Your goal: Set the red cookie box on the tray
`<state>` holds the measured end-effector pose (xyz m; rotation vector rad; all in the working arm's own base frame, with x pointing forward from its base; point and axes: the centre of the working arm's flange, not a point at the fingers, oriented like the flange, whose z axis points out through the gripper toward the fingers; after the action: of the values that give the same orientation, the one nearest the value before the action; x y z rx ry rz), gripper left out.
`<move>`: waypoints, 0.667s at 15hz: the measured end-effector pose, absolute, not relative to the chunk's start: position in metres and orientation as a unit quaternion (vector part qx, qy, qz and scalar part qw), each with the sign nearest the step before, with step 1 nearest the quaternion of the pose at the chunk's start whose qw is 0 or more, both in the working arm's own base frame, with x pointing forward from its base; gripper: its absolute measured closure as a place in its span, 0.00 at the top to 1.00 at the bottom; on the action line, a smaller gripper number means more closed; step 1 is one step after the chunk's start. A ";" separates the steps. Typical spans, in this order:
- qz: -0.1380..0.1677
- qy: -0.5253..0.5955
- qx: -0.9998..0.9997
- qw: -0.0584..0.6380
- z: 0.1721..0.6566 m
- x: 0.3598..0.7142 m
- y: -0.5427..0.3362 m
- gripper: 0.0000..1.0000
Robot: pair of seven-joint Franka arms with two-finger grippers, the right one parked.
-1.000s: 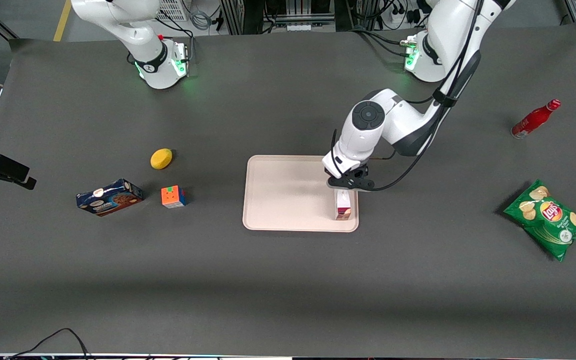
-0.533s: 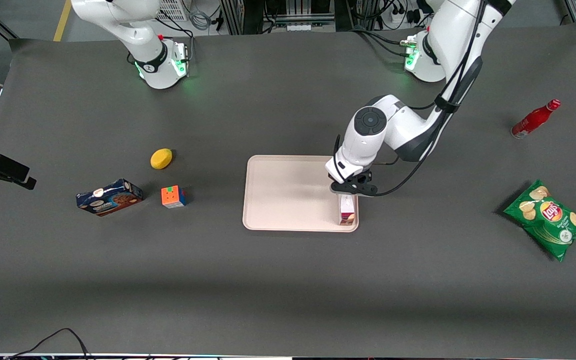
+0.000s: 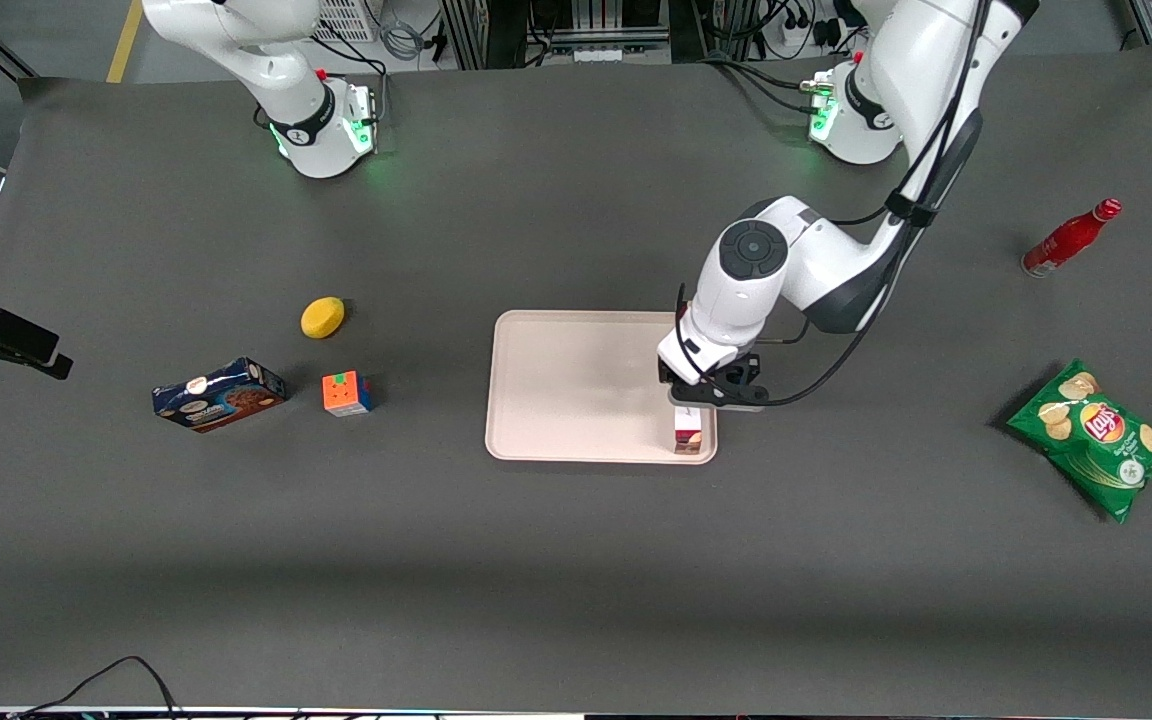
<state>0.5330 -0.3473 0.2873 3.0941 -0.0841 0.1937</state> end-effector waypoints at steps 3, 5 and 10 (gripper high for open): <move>0.055 -0.014 0.998 0.001 0.347 0.569 -0.319 1.00; 0.055 -0.016 0.998 -0.006 0.402 0.597 -0.270 1.00; 0.035 -0.043 0.998 -0.040 0.519 0.621 -0.111 1.00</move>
<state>0.6211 -0.1109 0.5194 3.2171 -0.1379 0.1117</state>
